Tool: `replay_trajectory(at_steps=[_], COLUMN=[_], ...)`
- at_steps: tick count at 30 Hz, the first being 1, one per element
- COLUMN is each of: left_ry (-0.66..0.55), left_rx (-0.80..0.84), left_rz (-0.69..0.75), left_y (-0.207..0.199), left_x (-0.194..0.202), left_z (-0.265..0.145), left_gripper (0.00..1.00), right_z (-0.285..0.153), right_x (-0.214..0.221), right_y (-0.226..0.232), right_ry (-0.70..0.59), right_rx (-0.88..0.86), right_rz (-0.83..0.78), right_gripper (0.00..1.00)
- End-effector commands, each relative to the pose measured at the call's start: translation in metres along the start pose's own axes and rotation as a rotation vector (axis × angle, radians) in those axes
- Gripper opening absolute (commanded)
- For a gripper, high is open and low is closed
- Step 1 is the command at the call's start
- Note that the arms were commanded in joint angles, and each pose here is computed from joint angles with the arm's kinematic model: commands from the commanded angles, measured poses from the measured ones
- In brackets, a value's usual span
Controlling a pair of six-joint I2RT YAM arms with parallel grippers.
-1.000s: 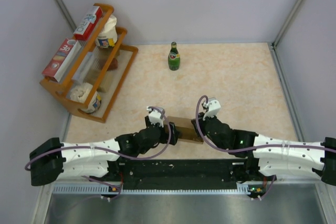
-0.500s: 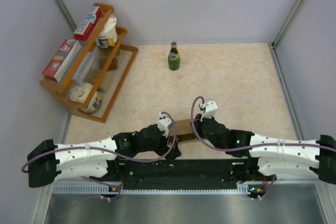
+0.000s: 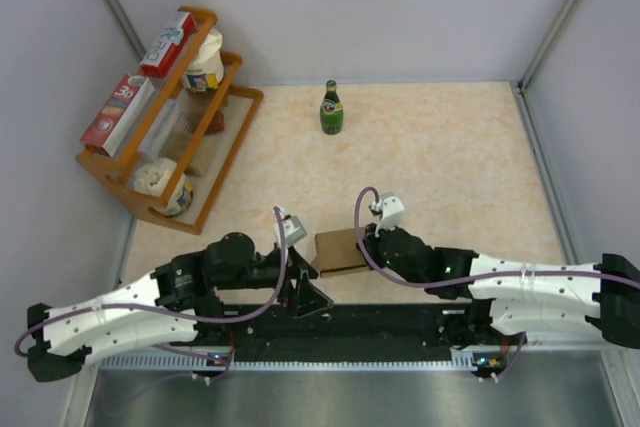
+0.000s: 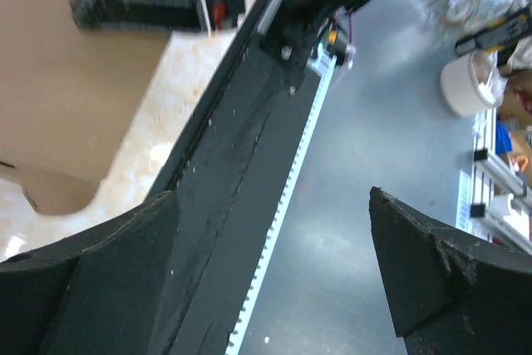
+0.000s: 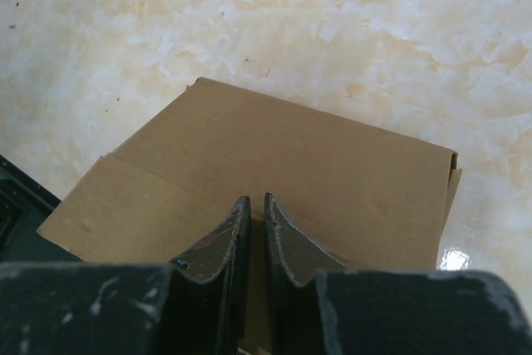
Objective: Fold the paper box
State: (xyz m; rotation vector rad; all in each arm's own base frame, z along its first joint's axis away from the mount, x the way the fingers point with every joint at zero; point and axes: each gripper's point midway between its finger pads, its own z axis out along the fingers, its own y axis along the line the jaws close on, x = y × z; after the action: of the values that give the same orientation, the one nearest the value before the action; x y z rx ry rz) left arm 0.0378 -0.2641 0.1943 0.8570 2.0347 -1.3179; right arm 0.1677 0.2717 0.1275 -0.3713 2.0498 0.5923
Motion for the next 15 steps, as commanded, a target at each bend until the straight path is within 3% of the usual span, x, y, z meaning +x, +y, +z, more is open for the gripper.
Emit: replay_trajectory(at_steps=[1,6,15], left_ry=[-0.182,-0.344,-0.276], left_rx=[-0.052,-0.251,-0.492], left_rz=[0.049,0.038,0.024], left_y=[-0.010,0.024,0.078], left_x=[-0.051,-0.084,-0.071], left_z=[-0.024,-0.027,0.008], left_gripper=[0.99,0.99,0.99], right_z=[-0.003,-0.003,-0.003], right_x=[0.017,0.029,0.048], right_y=[0.012,0.006,-0.004], right_ry=[0.084,0.135,0.211], right_rx=[-0.060,-0.034,0.018], right_rz=[0.000,-0.012,-0.036], right_gripper=[0.11,0.11,0.12])
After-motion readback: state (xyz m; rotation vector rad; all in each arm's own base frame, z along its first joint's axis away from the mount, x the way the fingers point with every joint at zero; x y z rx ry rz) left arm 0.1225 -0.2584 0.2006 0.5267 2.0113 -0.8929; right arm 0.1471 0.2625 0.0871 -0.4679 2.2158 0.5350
